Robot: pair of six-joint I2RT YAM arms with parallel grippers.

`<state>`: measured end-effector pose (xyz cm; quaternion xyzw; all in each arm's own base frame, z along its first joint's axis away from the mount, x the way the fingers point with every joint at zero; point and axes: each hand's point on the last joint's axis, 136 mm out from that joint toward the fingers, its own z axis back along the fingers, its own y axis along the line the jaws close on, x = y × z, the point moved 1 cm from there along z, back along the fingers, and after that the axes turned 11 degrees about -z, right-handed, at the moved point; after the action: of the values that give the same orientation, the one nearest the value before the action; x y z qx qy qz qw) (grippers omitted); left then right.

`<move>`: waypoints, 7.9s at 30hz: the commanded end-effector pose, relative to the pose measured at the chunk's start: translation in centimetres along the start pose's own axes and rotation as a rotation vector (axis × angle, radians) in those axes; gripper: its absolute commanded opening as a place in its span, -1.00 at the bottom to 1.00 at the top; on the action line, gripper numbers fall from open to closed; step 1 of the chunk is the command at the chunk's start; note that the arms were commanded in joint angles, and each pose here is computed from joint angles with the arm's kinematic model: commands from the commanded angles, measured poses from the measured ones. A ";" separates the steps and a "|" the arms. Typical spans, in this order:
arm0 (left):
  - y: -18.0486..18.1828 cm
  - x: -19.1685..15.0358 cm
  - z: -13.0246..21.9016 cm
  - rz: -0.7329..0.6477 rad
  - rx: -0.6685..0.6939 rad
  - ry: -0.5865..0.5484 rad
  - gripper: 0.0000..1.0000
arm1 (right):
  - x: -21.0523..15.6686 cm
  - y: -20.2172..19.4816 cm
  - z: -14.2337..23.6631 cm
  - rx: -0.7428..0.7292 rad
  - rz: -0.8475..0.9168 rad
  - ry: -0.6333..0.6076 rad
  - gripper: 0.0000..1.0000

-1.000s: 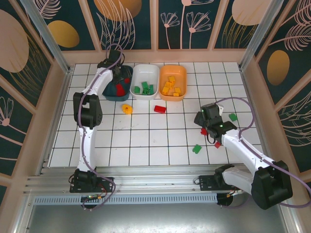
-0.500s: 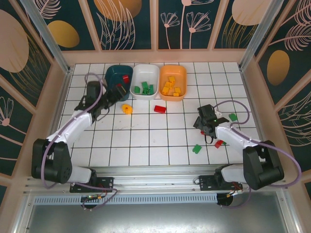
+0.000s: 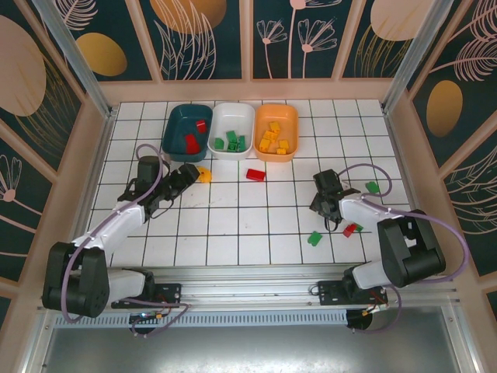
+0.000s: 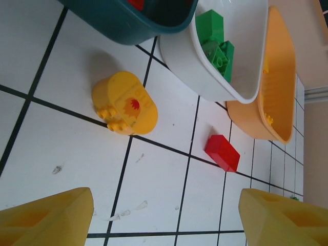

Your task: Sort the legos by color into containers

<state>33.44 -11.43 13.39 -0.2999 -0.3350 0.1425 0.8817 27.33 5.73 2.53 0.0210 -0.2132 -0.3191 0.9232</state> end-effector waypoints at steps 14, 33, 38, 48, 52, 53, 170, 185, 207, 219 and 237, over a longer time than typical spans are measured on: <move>2.3 3.8 5.5 -0.006 0.253 -0.236 0.70 | 2.4 6.8 4.3 0.205 0.066 -0.092 -0.39; 8.7 -4.2 4.0 0.104 0.270 0.013 0.89 | -8.0 43.3 8.4 0.778 0.581 -0.087 -0.42; 9.0 -5.1 4.4 0.082 0.269 0.028 0.90 | -8.0 47.1 7.6 0.827 0.623 -0.096 -0.42; 8.7 -5.5 3.9 0.068 0.232 0.044 0.90 | -5.7 50.0 7.1 0.864 0.602 -0.109 0.44; 8.1 -4.8 3.8 0.059 0.204 0.023 0.91 | -3.3 50.7 12.7 0.930 0.601 -0.191 0.50; 7.9 -4.7 3.8 0.057 0.199 0.019 0.91 | -2.6 50.6 14.3 0.940 0.600 -0.214 0.50; -0.3 -2.2 2.3 -0.027 0.002 -0.012 0.97 | -3.9 27.5 -2.2 0.365 0.859 -0.180 0.47; -0.1 -2.4 2.2 -0.022 -0.001 -0.010 0.97 | -7.6 27.4 0.5 0.461 0.824 -0.088 0.06; -0.3 -3.1 1.6 -0.029 -0.045 0.014 0.97 | -9.3 17.2 2.9 0.325 0.734 0.042 0.59; 0.1 -2.6 2.3 -0.039 -0.001 -0.009 0.97 | -10.2 18.3 2.2 0.369 0.720 0.039 -0.37; 7.0 0.8 4.7 0.262 0.093 -0.022 0.97 | -10.6 44.7 8.7 0.774 0.742 -0.211 -0.49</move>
<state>31.66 -2.59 12.79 -0.2740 -0.3223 0.2803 0.8617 40.13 48.25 14.32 0.2794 -0.3774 0.1289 0.8734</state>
